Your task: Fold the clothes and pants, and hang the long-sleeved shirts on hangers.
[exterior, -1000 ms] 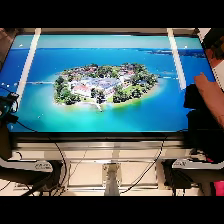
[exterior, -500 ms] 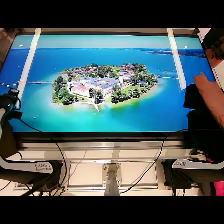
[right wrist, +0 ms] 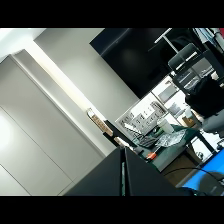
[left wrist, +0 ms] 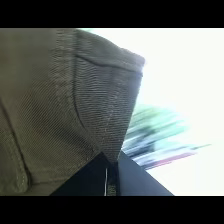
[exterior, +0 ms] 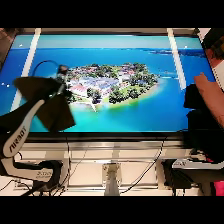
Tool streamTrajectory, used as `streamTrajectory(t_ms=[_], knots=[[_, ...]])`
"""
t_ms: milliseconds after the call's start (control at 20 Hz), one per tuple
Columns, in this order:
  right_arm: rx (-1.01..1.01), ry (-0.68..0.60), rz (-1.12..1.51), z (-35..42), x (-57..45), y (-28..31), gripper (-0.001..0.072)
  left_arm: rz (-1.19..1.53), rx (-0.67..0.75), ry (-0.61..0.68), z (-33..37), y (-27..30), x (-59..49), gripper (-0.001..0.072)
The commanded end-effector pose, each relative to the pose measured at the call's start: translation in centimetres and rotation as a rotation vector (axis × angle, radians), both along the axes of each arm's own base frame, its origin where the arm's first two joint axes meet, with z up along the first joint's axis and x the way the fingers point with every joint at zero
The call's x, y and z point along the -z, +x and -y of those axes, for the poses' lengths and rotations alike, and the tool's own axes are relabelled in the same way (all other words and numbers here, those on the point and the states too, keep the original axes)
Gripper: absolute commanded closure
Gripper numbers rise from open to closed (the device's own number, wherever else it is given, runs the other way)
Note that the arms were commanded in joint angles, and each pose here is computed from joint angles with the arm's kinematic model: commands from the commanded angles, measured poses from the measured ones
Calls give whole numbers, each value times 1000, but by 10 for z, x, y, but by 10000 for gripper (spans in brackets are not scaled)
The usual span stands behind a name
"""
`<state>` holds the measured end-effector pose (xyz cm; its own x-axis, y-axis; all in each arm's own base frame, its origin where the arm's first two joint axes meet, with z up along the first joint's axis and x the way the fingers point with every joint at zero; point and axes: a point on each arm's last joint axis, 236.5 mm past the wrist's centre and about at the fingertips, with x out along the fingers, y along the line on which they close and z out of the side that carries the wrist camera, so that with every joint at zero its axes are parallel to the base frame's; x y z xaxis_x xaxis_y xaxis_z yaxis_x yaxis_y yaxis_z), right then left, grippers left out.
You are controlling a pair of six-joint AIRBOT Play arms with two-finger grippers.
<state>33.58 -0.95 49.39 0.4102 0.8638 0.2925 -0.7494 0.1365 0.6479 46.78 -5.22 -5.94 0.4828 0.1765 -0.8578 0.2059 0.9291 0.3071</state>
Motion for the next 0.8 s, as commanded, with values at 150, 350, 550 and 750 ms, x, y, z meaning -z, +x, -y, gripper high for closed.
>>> streamTrajectory(t_ms=[150, 350, 550, 750], knots=[[-1, -1, 1, -1, 0, 0, 698, 168, 282, -349, 232, -18, -57, 671], [83, 74, 8, 14, -16, 16, 698, 128, 383, -345, 277, -51, -46, 670], [146, 140, 12, 27, -29, 27, 698, 124, 419, -350, 292, -63, -46, 669], [227, 220, 20, 46, -43, 39, 699, 124, 419, -349, 292, -63, -46, 668]])
